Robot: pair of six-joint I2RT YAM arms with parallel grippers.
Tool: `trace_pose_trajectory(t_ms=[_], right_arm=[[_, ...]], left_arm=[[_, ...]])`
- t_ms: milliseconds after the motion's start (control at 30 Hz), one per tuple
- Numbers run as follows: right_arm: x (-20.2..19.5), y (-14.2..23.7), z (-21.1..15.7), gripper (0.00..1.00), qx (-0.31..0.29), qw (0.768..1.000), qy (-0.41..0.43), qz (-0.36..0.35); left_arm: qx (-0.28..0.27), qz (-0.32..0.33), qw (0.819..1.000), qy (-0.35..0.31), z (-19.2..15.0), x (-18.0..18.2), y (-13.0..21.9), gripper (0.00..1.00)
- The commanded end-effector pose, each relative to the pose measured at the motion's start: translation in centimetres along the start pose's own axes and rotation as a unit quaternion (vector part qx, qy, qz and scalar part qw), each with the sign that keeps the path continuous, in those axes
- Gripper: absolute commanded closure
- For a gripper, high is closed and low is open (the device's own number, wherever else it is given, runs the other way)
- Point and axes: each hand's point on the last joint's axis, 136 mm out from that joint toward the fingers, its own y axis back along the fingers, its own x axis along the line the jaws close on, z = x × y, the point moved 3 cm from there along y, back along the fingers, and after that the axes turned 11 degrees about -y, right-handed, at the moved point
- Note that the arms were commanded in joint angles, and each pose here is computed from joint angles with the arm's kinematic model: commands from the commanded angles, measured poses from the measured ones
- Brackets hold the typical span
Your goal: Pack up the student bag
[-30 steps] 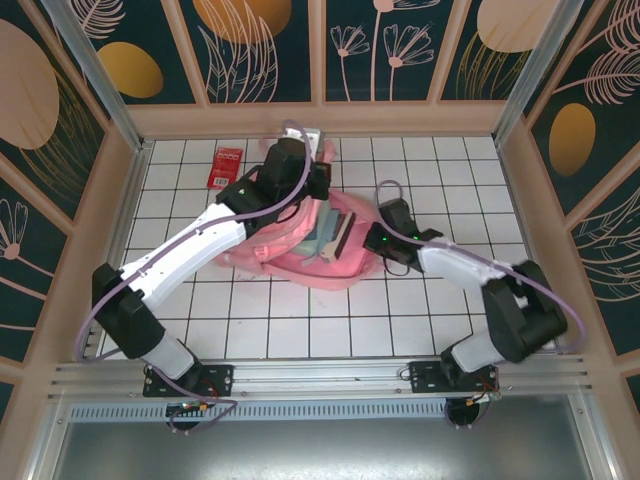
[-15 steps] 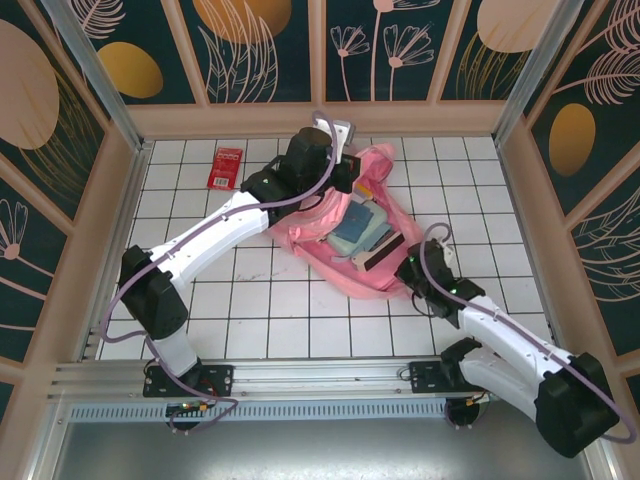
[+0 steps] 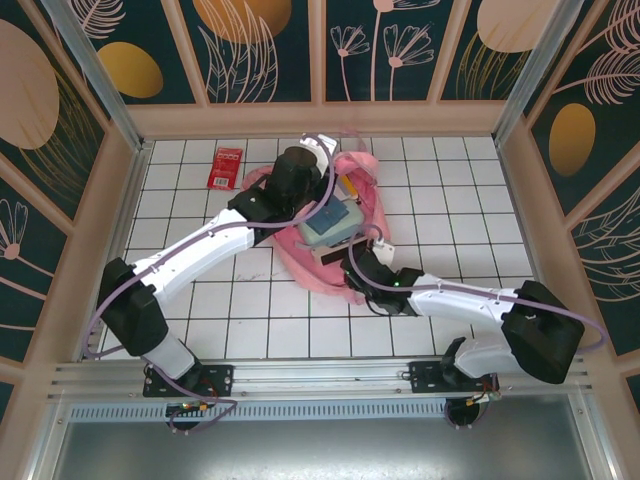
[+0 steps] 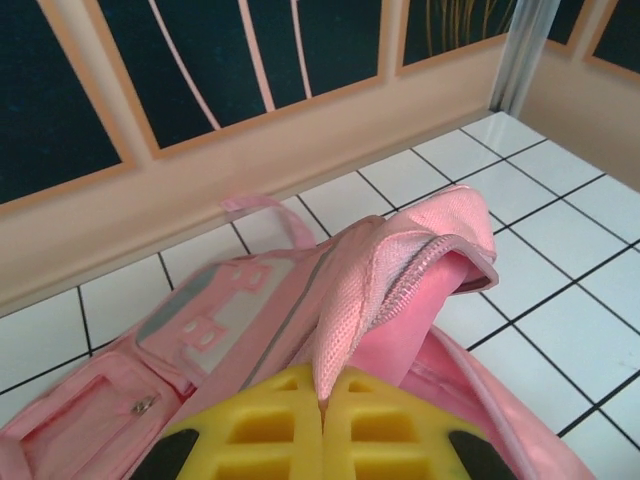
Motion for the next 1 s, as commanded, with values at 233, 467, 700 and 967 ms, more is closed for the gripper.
trace_pose_trajectory(t_ms=[233, 467, 700, 967], right_arm=[[2.3, 4.1, 6.1, 0.22, -0.069, 0.99, 0.119, 0.032], [3.0, 6.2, 10.5, 0.18, -0.083, 0.985, 0.118, 0.094], [5.1, 6.8, 12.6, 0.13, -0.105, 0.979, 0.126, 0.121], [6.8, 6.1, 13.1, 0.13, -0.104, 0.972, 0.139, 0.157]], left_arm=[[-0.005, 0.001, 0.999, 0.039, -2.4, 0.8, 1.6, 0.96], [-0.005, -0.006, 0.997, 0.079, -3.8, 1.1, 4.3, 0.25], [-0.007, 0.059, 0.989, 0.137, -4.0, 5.7, 5.7, 0.07], [0.054, 0.146, 0.96, 0.234, -7.6, 14.5, 3.0, 0.08]])
